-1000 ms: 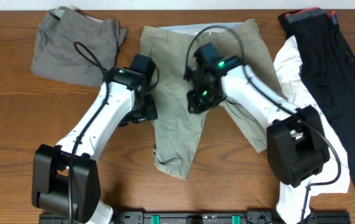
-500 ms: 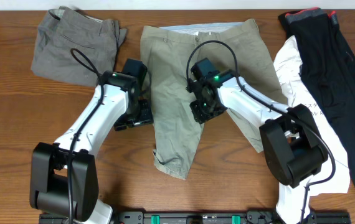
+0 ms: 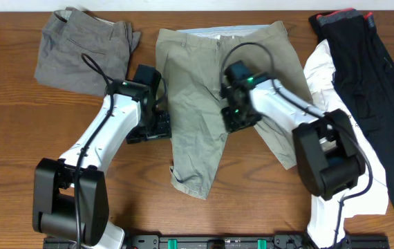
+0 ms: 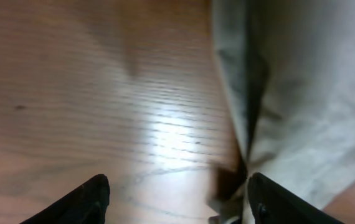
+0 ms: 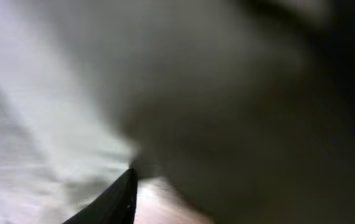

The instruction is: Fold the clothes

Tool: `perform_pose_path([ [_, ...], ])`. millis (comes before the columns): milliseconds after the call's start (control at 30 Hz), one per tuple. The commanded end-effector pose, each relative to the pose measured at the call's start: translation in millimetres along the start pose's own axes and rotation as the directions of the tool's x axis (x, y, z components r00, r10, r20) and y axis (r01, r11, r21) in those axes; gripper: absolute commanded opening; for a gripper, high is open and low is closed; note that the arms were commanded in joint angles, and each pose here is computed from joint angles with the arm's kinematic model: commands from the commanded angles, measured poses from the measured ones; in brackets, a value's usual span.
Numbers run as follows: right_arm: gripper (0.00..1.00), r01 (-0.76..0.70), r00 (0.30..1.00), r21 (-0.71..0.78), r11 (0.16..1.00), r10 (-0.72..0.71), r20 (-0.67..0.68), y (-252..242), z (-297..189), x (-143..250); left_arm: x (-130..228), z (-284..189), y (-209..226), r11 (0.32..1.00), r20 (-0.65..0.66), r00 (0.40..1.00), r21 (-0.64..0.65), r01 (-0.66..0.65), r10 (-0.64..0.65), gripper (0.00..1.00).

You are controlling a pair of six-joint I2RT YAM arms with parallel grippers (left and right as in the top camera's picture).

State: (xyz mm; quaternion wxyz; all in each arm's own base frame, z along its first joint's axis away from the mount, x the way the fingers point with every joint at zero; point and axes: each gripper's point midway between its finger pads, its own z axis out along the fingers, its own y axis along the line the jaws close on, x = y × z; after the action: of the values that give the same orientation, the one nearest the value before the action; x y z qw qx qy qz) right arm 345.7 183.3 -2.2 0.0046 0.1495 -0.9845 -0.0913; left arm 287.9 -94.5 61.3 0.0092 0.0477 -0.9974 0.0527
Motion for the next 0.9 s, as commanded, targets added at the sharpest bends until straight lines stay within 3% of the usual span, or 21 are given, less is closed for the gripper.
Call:
perform_pose_path([
  [0, 0.36, -0.143, 0.987, 0.055, 0.988, 0.147, -0.066, -51, 19, 13, 16, 13, -13, 0.992, -0.061, 0.995, 0.105, -0.071, 0.078, 0.73],
  [267, 0.33, -0.174, 0.982, -0.035, 0.984, 0.171, -0.075, -61, 14, 13, 38, 43, -19, 0.978, -0.098, 0.990, 0.196, -0.075, 0.096, 0.72],
  [367, 0.33, -0.167, 0.984, -0.035, 0.985, 0.164, -0.075, -59, 15, 13, 37, 41, -40, 0.946, -0.089, 0.990, 0.316, -0.076, 0.109, 0.61],
  [467, 0.33, -0.163, 0.984, -0.035, 0.986, 0.160, -0.075, -57, 15, 13, 35, 26, -75, 0.855, -0.069, 0.988, 0.511, -0.084, 0.139, 0.50],
  [533, 0.33, -0.163, 0.984, -0.035, 0.986, 0.160, -0.075, -57, 15, 13, 33, 5, -107, 0.728, -0.029, 0.982, 0.675, -0.118, 0.186, 0.48],
  [633, 0.33, -0.165, 0.984, -0.035, 0.986, 0.162, -0.078, -58, 15, 13, 34, -12, -133, 0.629, 0.009, 0.973, 0.762, -0.155, 0.229, 0.45],
  [767, 0.34, -0.167, 0.983, -0.034, 0.985, 0.164, -0.081, -58, 15, 14, 36, -18, -150, 0.621, 0.038, 0.967, 0.760, -0.192, 0.253, 0.44],
  [867, 0.34, -0.168, 0.983, -0.034, 0.985, 0.164, -0.081, -58, 15, 14, 36, -5, -149, 0.689, 0.051, 0.965, 0.691, -0.219, 0.256, 0.45],
])
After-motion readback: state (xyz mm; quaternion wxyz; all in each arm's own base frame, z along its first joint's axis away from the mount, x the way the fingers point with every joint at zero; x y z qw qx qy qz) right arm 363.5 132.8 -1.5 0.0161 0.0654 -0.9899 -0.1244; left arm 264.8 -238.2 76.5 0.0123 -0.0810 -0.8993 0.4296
